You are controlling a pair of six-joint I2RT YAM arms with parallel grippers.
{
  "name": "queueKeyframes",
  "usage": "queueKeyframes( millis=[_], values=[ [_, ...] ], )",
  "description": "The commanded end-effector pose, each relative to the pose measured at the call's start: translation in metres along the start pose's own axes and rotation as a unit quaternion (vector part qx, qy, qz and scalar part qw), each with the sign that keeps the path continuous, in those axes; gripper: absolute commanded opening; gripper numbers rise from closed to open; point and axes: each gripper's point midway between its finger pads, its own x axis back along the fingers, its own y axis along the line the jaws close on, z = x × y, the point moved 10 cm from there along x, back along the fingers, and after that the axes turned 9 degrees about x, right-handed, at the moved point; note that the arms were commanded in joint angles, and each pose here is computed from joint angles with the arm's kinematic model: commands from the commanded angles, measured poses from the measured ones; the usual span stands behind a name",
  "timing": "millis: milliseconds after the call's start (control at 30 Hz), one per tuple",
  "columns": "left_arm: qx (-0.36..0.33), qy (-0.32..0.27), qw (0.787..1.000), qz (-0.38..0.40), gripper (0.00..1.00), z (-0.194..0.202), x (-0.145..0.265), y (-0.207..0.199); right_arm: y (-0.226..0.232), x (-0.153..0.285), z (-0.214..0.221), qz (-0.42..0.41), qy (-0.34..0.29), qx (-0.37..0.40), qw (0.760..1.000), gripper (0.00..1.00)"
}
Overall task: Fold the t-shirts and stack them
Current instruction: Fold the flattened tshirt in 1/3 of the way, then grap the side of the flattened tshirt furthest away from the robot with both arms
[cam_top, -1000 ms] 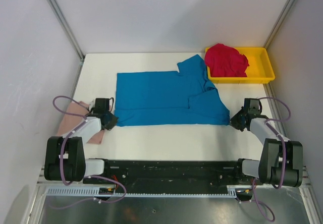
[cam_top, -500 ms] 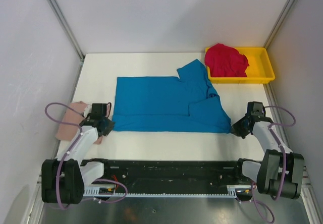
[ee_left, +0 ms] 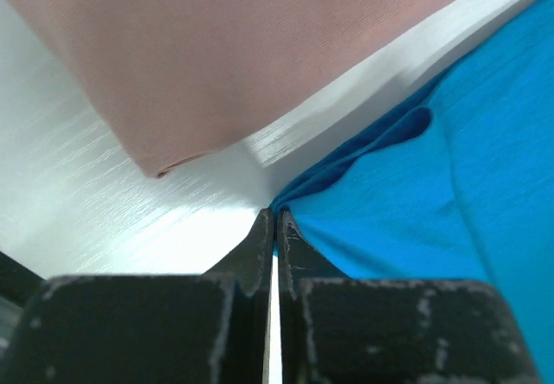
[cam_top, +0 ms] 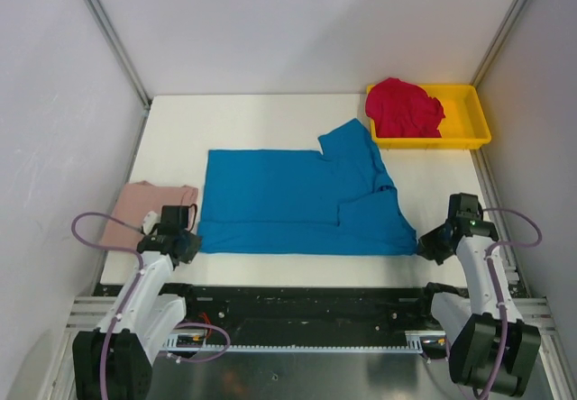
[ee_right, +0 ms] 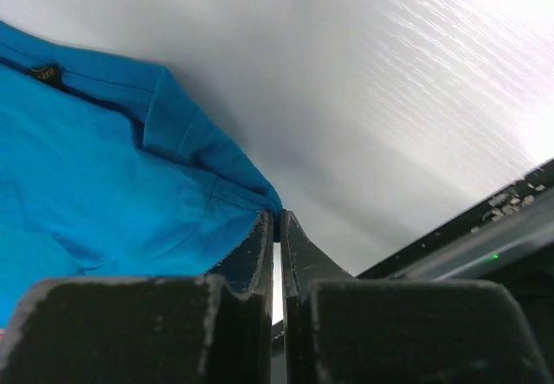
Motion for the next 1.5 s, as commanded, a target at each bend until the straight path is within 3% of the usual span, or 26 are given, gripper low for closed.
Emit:
queueKeyframes(
  millis=[0, 100, 200, 300, 367, 467, 567, 667, 833, 1100, 1467],
  values=[
    [0.032, -0.024, 0.999, -0.015, 0.02, -0.001, 0.002, 0.009, -0.012, 0.012, 0.006, 0.022, 0.006, -0.022, 0.999, 0.11],
    [0.034, -0.023, 0.999, -0.009, 0.14, -0.002, 0.005, 0.007, -0.012, 0.016, 0.005, 0.001, 0.006, -0.020, 1.000, 0.35],
    [0.016, -0.021, 1.000, 0.007, 0.40, -0.006, 0.013, 0.001, -0.004, 0.023, -0.003, -0.028, -0.013, -0.005, 1.000, 0.52],
    [-0.023, -0.026, 0.999, 0.041, 0.54, -0.015, 0.027, -0.013, 0.014, 0.036, -0.018, -0.078, -0.058, 0.029, 0.995, 0.55],
    [-0.048, -0.040, 0.996, 0.067, 0.59, -0.025, 0.040, -0.025, 0.034, 0.046, -0.027, -0.126, -0.095, 0.061, 0.986, 0.46],
    [-0.078, -0.069, 0.989, 0.104, 0.61, -0.041, 0.061, -0.048, 0.074, 0.054, -0.039, -0.188, -0.147, 0.111, 0.965, 0.32],
    [-0.115, -0.081, 0.982, 0.128, 0.62, -0.056, 0.071, -0.079, 0.127, 0.051, -0.042, -0.224, -0.165, 0.178, 0.944, 0.29],
    [-0.153, -0.066, 0.975, 0.148, 0.62, -0.066, 0.069, -0.117, 0.176, 0.033, -0.045, -0.227, -0.156, 0.231, 0.933, 0.26],
    [-0.200, -0.030, 0.964, 0.173, 0.61, -0.079, 0.048, -0.184, 0.220, -0.015, -0.056, -0.199, -0.121, 0.265, 0.936, 0.23],
    [-0.237, 0.028, 0.953, 0.185, 0.56, -0.079, -0.007, -0.255, 0.218, -0.076, -0.079, -0.141, -0.081, 0.260, 0.952, 0.20],
    [-0.262, 0.063, 0.948, 0.171, 0.56, -0.066, -0.055, -0.279, 0.199, -0.088, -0.112, -0.101, -0.085, 0.245, 0.960, 0.20]
  ],
)
